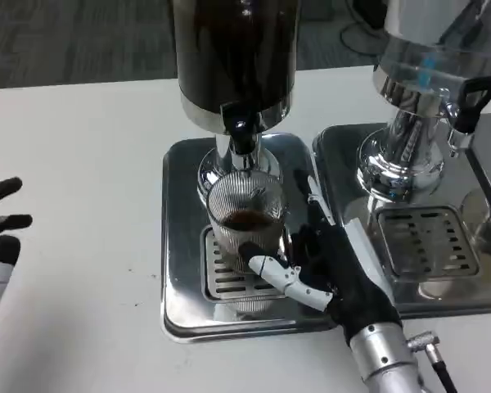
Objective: Grasp the cup under the faucet to collect the drink, then remove the cup.
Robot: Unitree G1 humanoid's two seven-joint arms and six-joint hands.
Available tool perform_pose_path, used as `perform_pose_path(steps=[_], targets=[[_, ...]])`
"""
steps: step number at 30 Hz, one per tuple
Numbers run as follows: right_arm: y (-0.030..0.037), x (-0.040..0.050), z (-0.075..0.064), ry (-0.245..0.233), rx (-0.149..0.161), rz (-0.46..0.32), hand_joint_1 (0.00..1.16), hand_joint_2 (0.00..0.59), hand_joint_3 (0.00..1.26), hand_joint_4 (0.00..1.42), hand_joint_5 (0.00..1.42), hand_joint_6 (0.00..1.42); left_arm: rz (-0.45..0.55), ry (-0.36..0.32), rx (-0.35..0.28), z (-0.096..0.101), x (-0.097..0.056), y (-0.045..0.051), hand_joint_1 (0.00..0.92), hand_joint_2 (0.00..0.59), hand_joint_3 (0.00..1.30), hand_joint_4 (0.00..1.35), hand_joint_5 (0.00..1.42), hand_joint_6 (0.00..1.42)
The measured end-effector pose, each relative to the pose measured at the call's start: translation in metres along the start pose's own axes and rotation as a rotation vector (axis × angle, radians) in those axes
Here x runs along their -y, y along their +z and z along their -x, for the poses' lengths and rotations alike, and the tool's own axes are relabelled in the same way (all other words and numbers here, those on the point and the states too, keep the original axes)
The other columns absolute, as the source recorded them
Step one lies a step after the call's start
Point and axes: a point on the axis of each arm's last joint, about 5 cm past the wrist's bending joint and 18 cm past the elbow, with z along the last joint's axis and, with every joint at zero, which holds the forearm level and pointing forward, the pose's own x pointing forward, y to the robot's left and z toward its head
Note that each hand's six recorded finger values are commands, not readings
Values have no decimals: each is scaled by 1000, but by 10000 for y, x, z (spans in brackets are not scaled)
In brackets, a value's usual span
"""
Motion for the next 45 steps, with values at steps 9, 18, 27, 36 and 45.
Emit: perform_pose_path(steps=[9, 18, 27, 36, 45], targets=[[27, -73, -4, 36, 47, 27, 635, 161, 0, 0, 0, 19, 22, -23, -34, 21, -41, -48, 0, 173, 281, 255, 412, 207], [-13, -98, -115, 17, 28, -21, 700, 165, 0, 0, 0, 142, 36, -15, -36, 26, -55, -52, 0, 170, 363, 337, 441, 197], [-7, -109, -194, 29, 44, -30, 719, 161, 0, 0, 1, 201, 48, -27, -37, 33, -41, -55, 0, 181, 370, 386, 458, 224], [-11, -148, -232, 41, 52, -62, 747, 157, 0, 0, 89, 301, 50, -24, -49, 69, -43, -62, 0, 181, 383, 425, 458, 254], [-28, -174, -252, 77, 71, -69, 774, 152, 0, 90, 204, 414, 48, -28, -71, 121, -45, -78, 0, 185, 391, 426, 458, 270]])
